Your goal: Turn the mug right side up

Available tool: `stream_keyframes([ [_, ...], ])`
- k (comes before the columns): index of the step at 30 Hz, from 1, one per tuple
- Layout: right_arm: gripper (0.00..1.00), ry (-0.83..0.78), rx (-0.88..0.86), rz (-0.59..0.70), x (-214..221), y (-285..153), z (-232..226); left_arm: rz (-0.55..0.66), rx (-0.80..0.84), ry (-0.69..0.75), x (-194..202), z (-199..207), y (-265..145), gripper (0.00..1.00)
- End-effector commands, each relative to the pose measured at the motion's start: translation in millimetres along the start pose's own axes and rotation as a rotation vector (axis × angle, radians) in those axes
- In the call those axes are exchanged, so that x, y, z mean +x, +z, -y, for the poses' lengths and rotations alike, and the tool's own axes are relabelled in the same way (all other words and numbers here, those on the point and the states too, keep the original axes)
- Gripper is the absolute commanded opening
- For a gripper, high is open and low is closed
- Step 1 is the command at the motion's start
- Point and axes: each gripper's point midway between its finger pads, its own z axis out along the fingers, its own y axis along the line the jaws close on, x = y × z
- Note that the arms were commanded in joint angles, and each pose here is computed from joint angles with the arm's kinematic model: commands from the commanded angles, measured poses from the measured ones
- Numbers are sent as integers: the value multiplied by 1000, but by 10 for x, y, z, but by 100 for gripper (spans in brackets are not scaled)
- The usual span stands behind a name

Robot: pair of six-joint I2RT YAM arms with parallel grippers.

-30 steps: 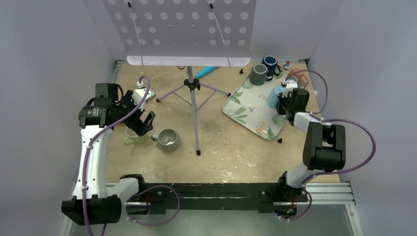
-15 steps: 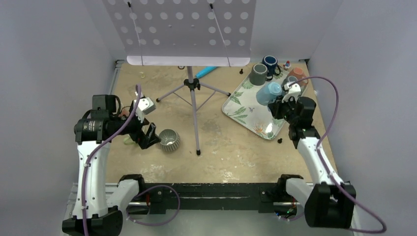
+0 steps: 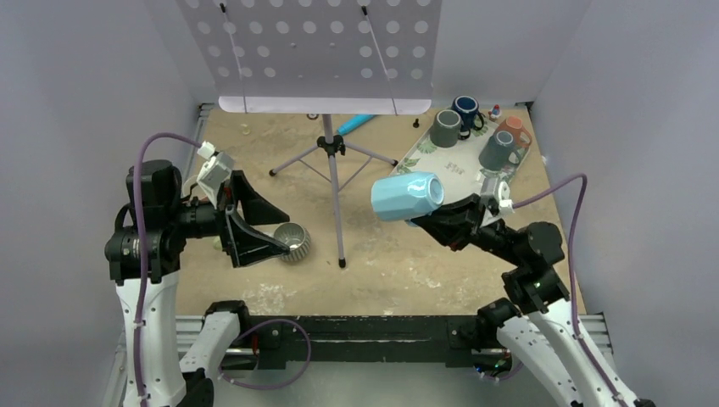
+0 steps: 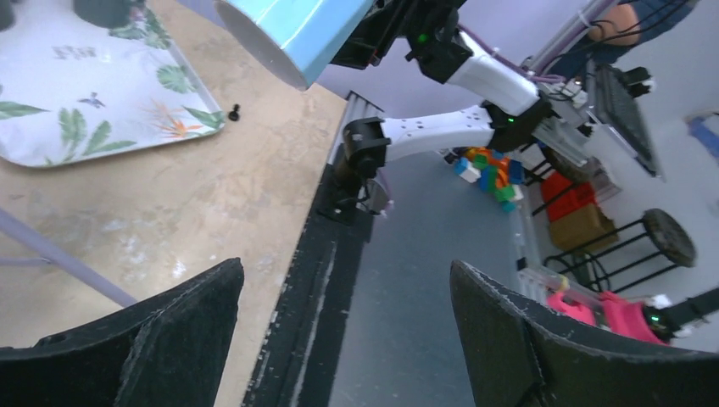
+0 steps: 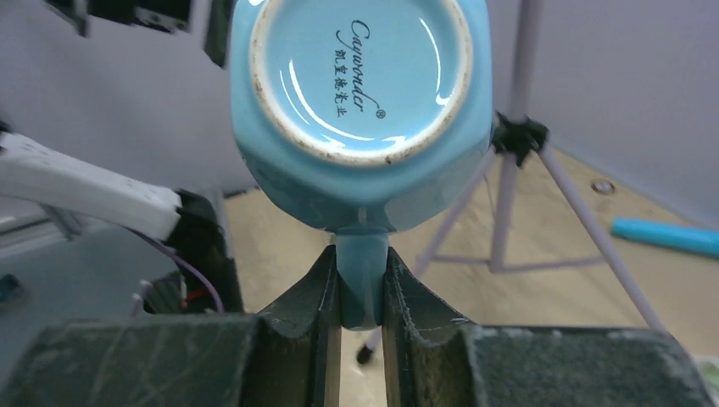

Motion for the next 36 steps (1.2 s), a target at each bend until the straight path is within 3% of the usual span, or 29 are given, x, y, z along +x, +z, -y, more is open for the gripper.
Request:
stream_keyframes([
  [1,0,28,-146,377,-1028,21,-512,33,98,-120,-340,305,-17,94],
  [8,0,152,-313,496,-1360,348,-964,89,45,-72,-550,448,-11,100],
  [16,0,171,-449,518,-1560,890,-1405,106,54,-101,-611,495,14,100],
  [23,0,205,-514,445,-1304,1414,-1598,114,61,-94,-651,553,7,85],
  [27,0,218,-545,376,-1040,1622,-1732,137,43,-77,-703,465,23,70],
  [29,0,224,-554,342,-903,1692,-1764,145,31,-88,-714,369,41,57],
  [31,0,227,-557,311,-785,1731,-1776,151,16,-116,-701,245,61,32],
  [33,0,223,-553,284,-690,1754,-1771,155,-2,-134,-681,128,79,2],
  [34,0,213,-544,268,-640,1770,-1757,155,-20,-147,-661,63,86,0],
  [35,6,209,-530,248,-592,1782,-1737,153,-44,-129,-630,-12,91,0],
  [36,20,203,-510,227,-540,1788,-1707,143,-76,-150,-560,-88,93,0],
])
